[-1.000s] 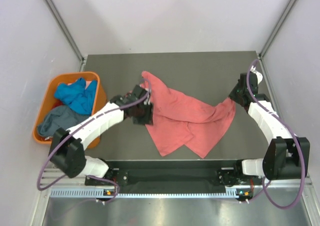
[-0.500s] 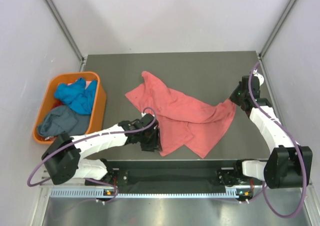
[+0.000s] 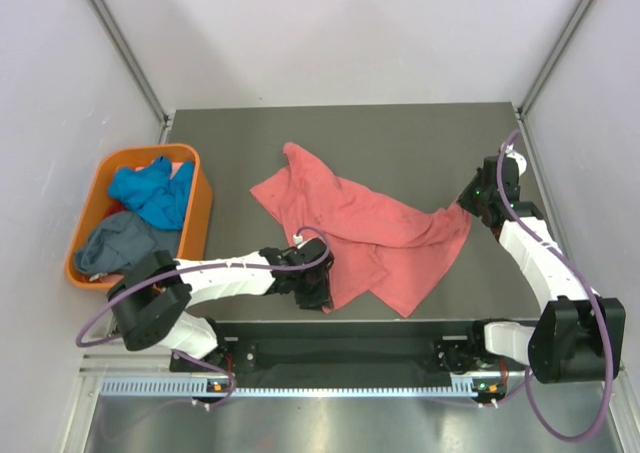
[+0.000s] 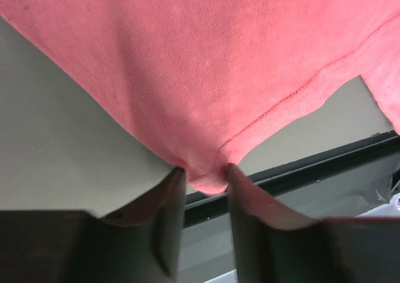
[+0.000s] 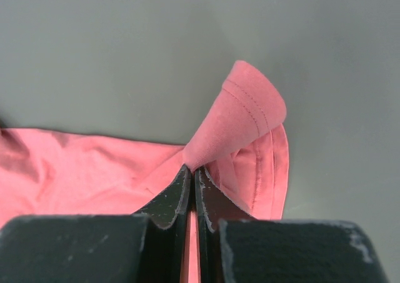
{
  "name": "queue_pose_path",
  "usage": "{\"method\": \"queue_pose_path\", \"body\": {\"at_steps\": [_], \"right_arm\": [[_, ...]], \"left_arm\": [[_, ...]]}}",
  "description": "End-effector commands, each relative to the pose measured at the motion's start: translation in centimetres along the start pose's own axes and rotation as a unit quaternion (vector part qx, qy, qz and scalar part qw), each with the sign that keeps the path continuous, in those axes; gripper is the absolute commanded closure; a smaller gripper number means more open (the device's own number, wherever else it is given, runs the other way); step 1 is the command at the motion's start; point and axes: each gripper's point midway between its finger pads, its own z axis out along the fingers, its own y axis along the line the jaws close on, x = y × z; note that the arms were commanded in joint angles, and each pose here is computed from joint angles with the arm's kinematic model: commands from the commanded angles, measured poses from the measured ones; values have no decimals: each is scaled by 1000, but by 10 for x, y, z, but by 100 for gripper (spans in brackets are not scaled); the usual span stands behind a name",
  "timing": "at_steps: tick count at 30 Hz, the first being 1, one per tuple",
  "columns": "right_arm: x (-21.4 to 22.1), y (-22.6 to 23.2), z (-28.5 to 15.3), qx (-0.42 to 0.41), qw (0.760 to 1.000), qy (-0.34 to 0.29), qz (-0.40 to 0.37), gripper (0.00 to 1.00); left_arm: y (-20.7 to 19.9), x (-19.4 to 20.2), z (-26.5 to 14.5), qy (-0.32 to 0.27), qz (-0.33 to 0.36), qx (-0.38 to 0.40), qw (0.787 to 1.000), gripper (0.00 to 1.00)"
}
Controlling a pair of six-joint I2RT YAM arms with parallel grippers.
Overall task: Fold and stack the t-shirts
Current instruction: Flatten the tshirt out
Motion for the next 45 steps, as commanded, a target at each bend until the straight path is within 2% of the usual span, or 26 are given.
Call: {"method": "queue_pose_path", "body": {"at_steps": [1,2,3,4,5,7,9,11,12,17,20,23,24,25,28,34,39,45], "right_arm": [[-14,4,-6,-14,999,-29,6,100],[-13,3,-6,-14,999,-28,6,100],[-9,1,-6,-11,1000,-25,6,100],[-7,0,-5,-8,1000,-21,5,100],[-4,-4,-5,-1,1000,-15,3,100],[1,-8,-2,11,1000,-5,-2,100],[5,-17,-2,32,999,4,-5,100],[10,-27,-1,58,998,15,-11,100],[11,-30,-1,66,998,17,-12,100],[15,-43,-5,94,995,28,-17,100],[20,-48,-12,102,994,32,-3,94],[28,-51,-16,102,994,30,15,85],[33,-53,-16,102,994,35,18,75],[35,-55,-15,107,993,39,19,70],[46,-61,-11,124,990,61,27,62],[75,-71,-11,141,983,101,64,61],[98,-83,-11,155,978,116,82,66],[77,-67,19,104,991,68,53,65]], "left_arm": [[9,-3,9,-17,-25,-24,999,65],[12,-5,6,-20,-18,-36,999,76],[16,-11,4,-34,-12,-52,998,82],[18,-17,-1,-45,-3,-66,997,97],[25,-29,-14,-66,15,-109,992,100],[12,-56,-40,-108,32,-128,985,100],[27,-77,-68,-140,53,-184,971,100],[15,-110,-104,-185,54,-177,965,100],[22,-119,-119,-199,52,-192,960,100],[32,-181,-203,-305,16,-167,937,100],[46,-195,-238,-334,5,-170,927,100],[60,-198,-258,-348,4,-192,918,100],[63,-199,-260,-349,4,-195,916,100],[64,-198,-259,-347,6,-193,918,100],[58,-193,-249,-332,16,-168,928,100],[62,-189,-243,-327,25,-170,929,100],[66,-191,-239,-322,37,-182,928,100],[69,-192,-222,-313,44,-179,932,100]]}}
